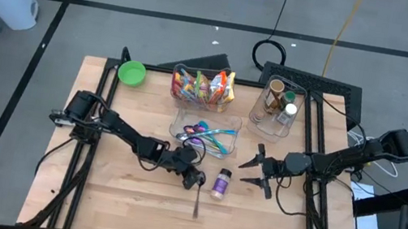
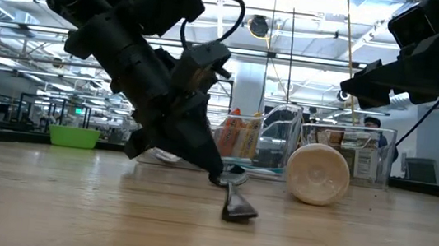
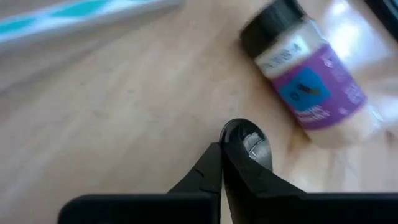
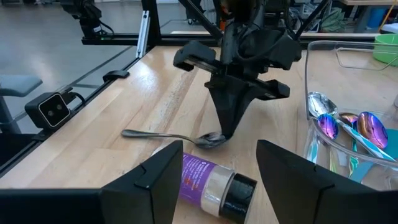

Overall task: Pick & Place Food Item
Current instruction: Put the black spoon into the bottom transparent bin

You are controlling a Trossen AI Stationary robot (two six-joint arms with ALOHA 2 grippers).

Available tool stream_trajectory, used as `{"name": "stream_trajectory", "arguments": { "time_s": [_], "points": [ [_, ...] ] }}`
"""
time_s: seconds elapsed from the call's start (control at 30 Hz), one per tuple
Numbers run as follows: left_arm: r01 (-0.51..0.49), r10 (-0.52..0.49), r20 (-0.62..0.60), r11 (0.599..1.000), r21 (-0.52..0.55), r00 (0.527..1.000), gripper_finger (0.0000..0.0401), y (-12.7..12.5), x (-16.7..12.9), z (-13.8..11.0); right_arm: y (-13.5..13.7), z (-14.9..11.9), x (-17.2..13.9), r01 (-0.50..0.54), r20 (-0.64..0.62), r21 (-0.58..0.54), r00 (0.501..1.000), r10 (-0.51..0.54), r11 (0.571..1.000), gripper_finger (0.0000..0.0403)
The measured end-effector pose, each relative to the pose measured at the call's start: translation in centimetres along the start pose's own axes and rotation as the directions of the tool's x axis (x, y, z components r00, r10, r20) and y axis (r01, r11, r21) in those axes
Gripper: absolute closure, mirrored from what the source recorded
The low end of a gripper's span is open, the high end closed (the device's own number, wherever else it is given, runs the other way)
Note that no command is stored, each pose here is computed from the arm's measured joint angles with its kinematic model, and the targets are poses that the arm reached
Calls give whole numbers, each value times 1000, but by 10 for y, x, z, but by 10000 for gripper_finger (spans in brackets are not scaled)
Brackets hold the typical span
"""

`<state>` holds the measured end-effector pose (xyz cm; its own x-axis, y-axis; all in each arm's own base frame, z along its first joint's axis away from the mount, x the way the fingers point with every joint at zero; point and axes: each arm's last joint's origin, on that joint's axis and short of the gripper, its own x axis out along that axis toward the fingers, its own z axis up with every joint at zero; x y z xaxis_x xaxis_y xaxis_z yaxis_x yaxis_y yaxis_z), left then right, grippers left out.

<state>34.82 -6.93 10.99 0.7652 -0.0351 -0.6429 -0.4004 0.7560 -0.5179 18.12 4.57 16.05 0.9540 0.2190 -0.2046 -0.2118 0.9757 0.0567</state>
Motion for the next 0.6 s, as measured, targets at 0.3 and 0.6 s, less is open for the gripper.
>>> {"name": "stream_trajectory", "arguments": {
  "time_s": [0.3, 0.6],
  "points": [
    [95, -94, -14, 995, 27, 995, 397, -6, -8, 11, 0, 0, 0, 0, 0, 0, 1000, 0, 1000, 207],
    [96, -109, 110, 988, 120, 988, 399, -30, -65, 38, 0, 8, 0, 0, 83, -58, 997, 5, 998, 206]
  ]
}}
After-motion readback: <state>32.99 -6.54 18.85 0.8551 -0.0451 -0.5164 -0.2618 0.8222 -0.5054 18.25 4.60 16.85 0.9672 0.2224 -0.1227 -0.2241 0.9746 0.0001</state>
